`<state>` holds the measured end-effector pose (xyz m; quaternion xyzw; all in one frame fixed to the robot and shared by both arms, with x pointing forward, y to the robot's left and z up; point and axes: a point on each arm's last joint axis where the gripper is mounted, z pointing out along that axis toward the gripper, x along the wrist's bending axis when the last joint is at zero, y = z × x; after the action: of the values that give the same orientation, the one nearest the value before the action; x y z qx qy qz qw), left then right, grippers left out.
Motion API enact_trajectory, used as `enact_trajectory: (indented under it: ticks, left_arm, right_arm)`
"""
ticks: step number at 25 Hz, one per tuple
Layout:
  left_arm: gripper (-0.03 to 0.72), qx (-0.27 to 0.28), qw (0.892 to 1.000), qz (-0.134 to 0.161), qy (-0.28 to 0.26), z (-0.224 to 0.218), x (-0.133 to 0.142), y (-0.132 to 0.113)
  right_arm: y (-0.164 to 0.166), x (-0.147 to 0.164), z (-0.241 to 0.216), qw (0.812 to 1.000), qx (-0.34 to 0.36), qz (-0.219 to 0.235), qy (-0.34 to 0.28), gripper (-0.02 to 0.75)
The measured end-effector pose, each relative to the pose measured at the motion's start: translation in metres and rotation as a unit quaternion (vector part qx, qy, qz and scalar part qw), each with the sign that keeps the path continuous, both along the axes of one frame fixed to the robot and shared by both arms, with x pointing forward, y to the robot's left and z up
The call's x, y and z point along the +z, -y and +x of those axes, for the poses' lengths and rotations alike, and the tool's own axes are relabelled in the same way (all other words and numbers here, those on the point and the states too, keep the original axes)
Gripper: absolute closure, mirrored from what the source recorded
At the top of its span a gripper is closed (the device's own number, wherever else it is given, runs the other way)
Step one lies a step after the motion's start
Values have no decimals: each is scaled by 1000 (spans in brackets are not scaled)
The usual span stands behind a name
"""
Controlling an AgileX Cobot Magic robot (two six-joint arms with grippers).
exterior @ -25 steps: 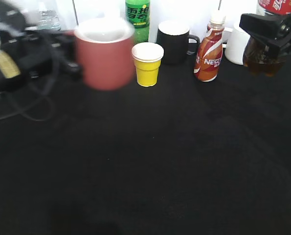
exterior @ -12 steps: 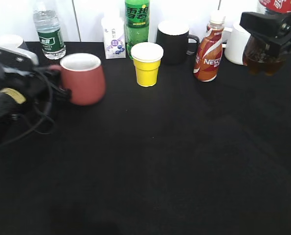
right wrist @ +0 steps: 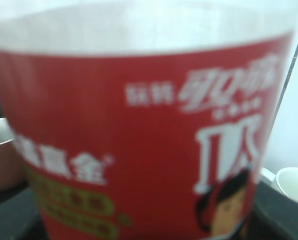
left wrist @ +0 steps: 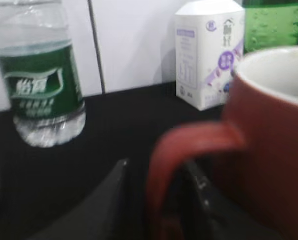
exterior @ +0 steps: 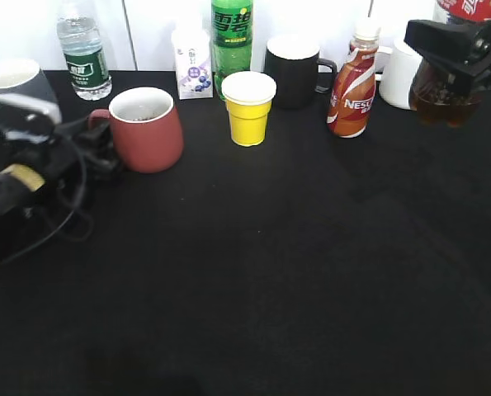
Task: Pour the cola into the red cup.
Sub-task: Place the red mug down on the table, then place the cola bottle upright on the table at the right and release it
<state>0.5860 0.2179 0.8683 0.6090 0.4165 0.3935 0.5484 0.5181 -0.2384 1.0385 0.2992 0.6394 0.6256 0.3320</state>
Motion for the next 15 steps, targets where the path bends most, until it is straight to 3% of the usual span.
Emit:
enact_trajectory:
  ticks: [4, 7, 10, 13, 15]
  left_arm:
    - [427, 17, 998, 9, -53, -52, 10, -13]
    - [427, 15, 999, 4, -30, -85, 40, -20]
    - [427, -6, 999, -3, 39, -102, 81, -19]
    - [427, -20, 998, 6, 58, -109, 100, -18]
    - [427, -29, 998, 14, 56, -111, 102, -17]
  right_arm:
    - [3, 0, 4, 999, -22, 25, -5, 237]
    - [13, -16, 20, 995, -89, 45, -11, 237]
    - [19, -52, 40, 992, -129, 9, 5, 237]
    - [28, -91, 54, 982, -183, 44, -4, 237]
    - [32, -122, 59, 977, -206, 44, -45, 237]
